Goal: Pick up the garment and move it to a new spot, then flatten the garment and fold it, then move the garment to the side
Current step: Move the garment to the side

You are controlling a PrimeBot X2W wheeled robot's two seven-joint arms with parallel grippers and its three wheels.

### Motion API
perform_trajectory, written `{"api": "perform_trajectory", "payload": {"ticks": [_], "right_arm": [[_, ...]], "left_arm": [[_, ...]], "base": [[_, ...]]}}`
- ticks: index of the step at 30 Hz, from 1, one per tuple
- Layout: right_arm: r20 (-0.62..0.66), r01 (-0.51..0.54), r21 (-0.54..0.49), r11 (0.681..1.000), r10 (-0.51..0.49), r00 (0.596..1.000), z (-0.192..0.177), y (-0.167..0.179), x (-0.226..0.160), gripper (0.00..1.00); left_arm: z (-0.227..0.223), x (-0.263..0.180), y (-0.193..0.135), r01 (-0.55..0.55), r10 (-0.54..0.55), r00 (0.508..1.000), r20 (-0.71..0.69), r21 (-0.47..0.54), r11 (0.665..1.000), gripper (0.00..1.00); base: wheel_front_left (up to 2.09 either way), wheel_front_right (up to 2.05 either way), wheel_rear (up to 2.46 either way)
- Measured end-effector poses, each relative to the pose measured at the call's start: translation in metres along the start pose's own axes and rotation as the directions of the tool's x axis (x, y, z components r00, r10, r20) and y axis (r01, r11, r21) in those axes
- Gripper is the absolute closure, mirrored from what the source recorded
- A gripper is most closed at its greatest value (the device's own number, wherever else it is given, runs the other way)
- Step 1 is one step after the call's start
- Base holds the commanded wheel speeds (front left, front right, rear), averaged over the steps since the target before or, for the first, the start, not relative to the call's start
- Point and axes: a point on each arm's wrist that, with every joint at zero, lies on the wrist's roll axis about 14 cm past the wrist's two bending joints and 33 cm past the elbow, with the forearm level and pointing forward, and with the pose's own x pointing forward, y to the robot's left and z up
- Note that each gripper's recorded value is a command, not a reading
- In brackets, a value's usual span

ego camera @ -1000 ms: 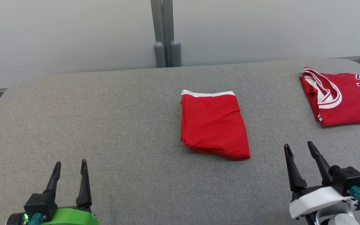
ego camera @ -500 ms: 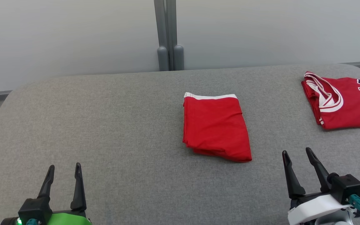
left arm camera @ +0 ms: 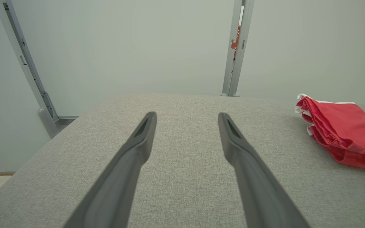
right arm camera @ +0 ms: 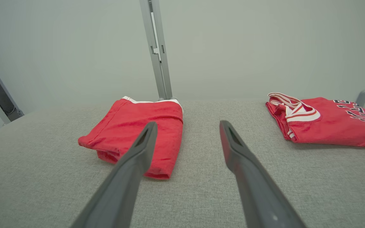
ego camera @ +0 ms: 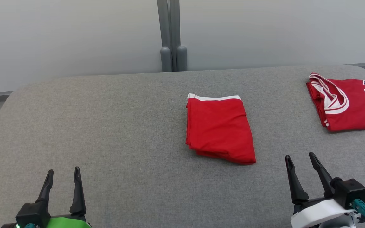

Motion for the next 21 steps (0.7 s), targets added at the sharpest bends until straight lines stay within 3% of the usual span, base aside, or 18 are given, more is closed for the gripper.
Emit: {"api": "perform_trajectory", "payload": {"ticks": [21], "right_arm": [[-0.011,0.005,0.0,1.0,-0.005,1.0,-0.0033,-0.0019,-0.0003,0.0]], "left_arm": [[-0.003,0.0005,-0.0002,0.0,0.0,1.0,-0.009,-0.003,1.0,0.0]], "base": [[0.0,0.0,0.0]]}}
